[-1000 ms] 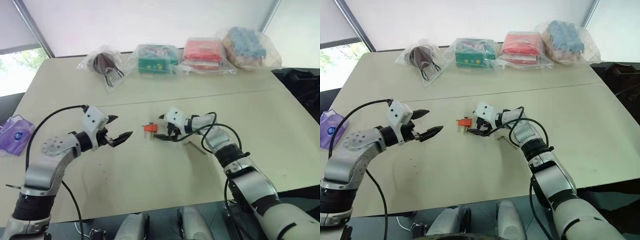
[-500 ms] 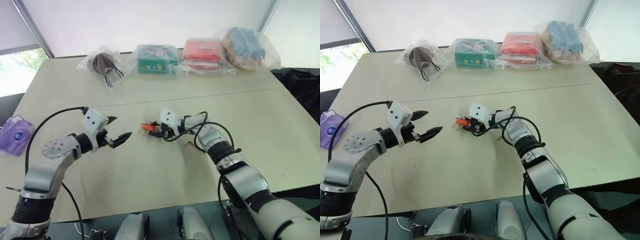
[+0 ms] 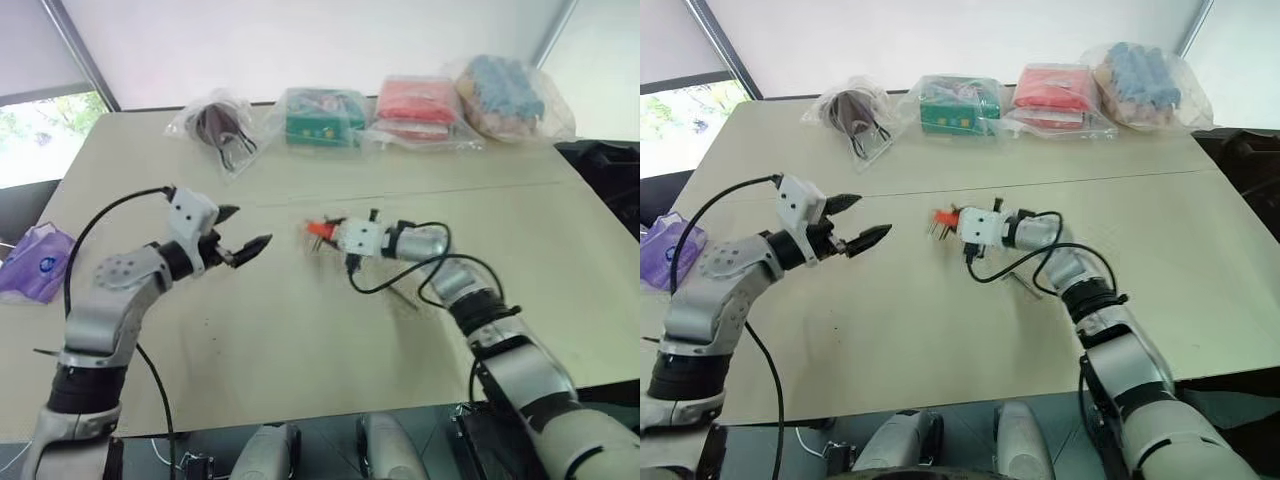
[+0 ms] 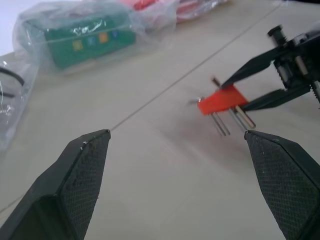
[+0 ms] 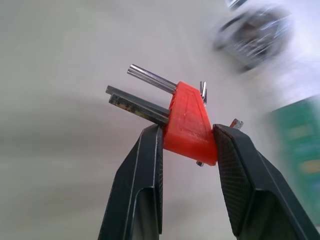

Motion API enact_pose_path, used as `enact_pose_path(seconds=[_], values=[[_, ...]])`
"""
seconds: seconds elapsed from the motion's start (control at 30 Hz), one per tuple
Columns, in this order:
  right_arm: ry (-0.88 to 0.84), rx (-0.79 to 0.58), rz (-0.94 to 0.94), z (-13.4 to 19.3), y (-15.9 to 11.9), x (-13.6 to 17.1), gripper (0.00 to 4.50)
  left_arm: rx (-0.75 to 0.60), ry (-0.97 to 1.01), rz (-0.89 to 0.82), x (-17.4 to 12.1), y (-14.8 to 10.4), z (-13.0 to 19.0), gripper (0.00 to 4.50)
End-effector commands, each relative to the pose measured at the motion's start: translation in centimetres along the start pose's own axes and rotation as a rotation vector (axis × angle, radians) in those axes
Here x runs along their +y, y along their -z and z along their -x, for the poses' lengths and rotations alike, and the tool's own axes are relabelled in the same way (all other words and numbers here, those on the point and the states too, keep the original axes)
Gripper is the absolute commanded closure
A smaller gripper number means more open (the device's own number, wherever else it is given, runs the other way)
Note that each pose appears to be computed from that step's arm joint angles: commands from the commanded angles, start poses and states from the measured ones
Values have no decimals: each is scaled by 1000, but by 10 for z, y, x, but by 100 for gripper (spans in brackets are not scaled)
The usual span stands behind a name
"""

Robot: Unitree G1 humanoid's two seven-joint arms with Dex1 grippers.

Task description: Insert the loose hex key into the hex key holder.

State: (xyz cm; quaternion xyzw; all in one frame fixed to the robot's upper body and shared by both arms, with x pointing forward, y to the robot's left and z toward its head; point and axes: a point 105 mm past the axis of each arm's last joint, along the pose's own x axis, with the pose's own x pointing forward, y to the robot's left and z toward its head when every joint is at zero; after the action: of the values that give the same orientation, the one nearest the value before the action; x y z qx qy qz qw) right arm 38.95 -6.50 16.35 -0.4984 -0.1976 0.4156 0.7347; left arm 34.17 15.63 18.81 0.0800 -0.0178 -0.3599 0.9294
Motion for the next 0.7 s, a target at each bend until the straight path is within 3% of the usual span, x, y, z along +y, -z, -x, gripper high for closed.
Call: enact_pose_path(seconds=[0.03, 0.33, 0.7], values=[[158, -177, 367, 12, -49, -38, 354, -107, 60, 65, -1, -29, -13, 0], [315, -354, 667, 33, -94, -56, 354, -220, 375, 361, -24, -78, -37, 0], [339, -418, 753, 38, -110, -57, 354, -185, 524, 464, -34, -87, -35, 0]])
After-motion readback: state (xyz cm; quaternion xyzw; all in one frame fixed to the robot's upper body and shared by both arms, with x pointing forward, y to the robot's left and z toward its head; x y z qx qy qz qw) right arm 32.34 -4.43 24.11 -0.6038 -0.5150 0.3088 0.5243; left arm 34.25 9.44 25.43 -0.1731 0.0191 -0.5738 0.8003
